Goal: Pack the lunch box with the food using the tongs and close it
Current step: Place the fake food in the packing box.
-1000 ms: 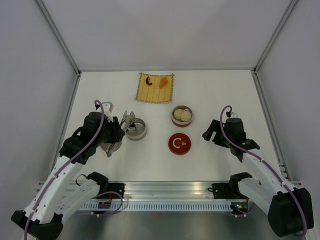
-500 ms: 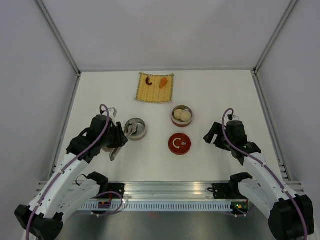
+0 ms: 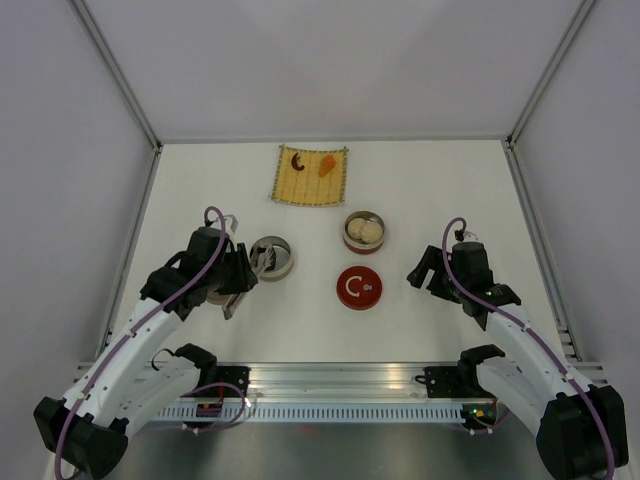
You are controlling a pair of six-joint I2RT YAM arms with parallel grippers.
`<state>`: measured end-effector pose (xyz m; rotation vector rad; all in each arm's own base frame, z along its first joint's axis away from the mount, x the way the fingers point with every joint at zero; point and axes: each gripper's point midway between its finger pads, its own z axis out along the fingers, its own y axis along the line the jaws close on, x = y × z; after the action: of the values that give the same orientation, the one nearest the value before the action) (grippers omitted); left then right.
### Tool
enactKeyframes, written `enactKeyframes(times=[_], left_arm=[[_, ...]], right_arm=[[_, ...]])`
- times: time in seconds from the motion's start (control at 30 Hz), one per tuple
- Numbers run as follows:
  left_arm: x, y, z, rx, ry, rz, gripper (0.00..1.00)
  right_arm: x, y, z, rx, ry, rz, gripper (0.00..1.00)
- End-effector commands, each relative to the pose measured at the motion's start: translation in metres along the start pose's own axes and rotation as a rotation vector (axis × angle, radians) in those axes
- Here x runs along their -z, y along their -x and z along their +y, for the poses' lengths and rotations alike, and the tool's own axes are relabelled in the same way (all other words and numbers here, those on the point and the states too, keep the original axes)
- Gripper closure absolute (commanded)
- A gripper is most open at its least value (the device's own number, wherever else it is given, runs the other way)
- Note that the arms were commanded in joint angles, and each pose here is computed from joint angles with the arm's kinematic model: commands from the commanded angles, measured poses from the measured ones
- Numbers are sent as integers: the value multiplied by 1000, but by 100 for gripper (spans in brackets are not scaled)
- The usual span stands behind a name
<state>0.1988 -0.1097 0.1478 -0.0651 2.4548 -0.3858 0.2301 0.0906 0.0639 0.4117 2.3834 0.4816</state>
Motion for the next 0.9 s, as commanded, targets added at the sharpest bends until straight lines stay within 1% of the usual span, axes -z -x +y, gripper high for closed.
enactKeyframes(times=[0.0,0.2,0.23,0.3,0.43,0.63,0.87], left_arm=[[0,13,-5,10,-19,-58,73],[4,16,-8,5,-34,-66,69],[3,15,-8,4,-32,-62,66],[2,15,-8,5,-29,-62,65],[7,22,-8,7,-30,-89,55],[13,28,-11,1,-33,-106,46],[19,34,-12,2,-40,-129,45]], right_arm=[[-1,4,1,-3,5,-17,10],[-4,3,1,-3,6,-11,10],[-4,3,1,-3,5,-10,10],[-4,3,1,-2,4,-11,10],[-4,2,0,-1,3,-8,10],[-4,1,-1,0,1,-7,10],[-4,1,-1,2,3,-9,10]])
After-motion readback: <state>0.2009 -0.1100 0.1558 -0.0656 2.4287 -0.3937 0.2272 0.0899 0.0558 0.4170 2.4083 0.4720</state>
